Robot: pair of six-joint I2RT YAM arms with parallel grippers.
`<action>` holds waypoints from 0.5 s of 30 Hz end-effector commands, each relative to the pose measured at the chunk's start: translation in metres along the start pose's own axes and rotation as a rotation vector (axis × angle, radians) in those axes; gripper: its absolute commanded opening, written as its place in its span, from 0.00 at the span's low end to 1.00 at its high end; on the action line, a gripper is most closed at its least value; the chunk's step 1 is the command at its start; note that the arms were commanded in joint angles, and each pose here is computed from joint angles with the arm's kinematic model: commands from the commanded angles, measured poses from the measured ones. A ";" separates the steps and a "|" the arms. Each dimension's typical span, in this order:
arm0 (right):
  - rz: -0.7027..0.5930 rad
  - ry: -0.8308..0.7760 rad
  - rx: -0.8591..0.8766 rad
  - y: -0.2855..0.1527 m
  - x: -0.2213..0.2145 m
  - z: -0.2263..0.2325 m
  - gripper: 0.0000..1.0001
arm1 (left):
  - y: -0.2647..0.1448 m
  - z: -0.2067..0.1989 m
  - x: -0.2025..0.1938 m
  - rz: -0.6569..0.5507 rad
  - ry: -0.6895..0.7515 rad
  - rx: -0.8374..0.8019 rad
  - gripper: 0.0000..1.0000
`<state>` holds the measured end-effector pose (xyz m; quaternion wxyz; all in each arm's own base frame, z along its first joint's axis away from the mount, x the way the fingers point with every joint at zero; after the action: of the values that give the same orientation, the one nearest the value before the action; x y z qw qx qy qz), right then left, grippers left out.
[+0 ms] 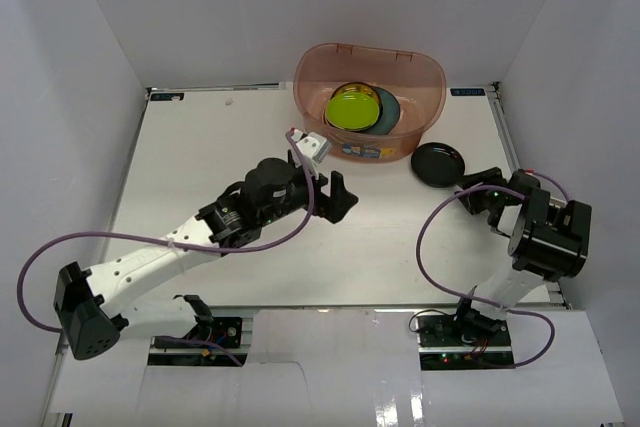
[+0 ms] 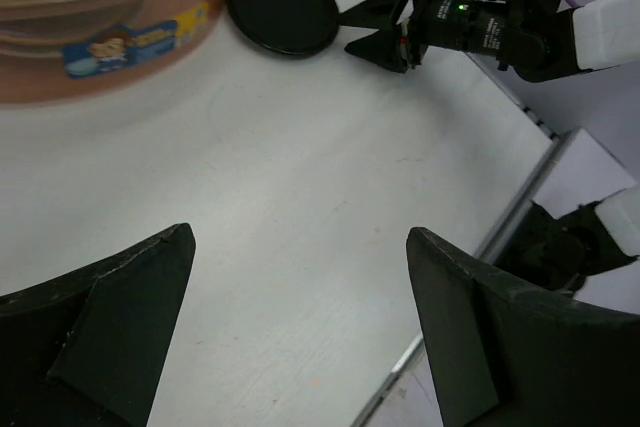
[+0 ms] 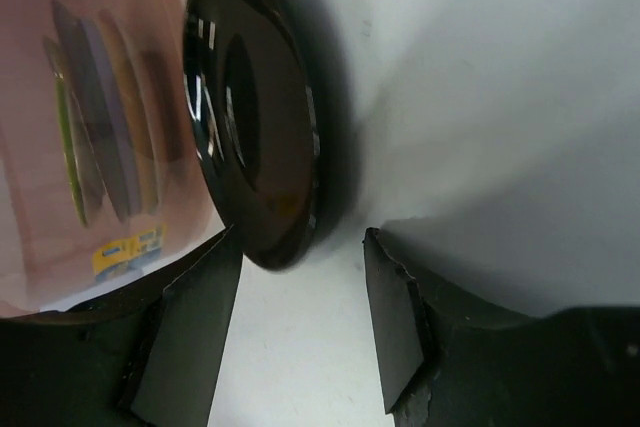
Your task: Place the plates into the plastic bin on the countertop
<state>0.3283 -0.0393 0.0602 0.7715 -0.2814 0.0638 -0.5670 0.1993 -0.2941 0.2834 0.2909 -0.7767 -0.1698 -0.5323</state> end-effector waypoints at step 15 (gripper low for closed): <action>-0.509 -0.158 0.107 -0.079 0.040 0.094 0.08 | -0.055 0.068 0.001 -0.144 0.162 0.402 0.98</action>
<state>0.3193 -0.0368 0.1158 0.6874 -0.2849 0.0175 -0.6678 0.2107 -0.2217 0.2552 0.4265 -0.6595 -0.2389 -0.5710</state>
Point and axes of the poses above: each gripper's point midway between its finger pads, its own y axis out along the fingers, its own z axis along the line the jaws close on, x = y × z, the point moved 5 cm from there along -y, back along the fingers, and after that the axes turned 4 degrees about y, right-handed, at the moved point
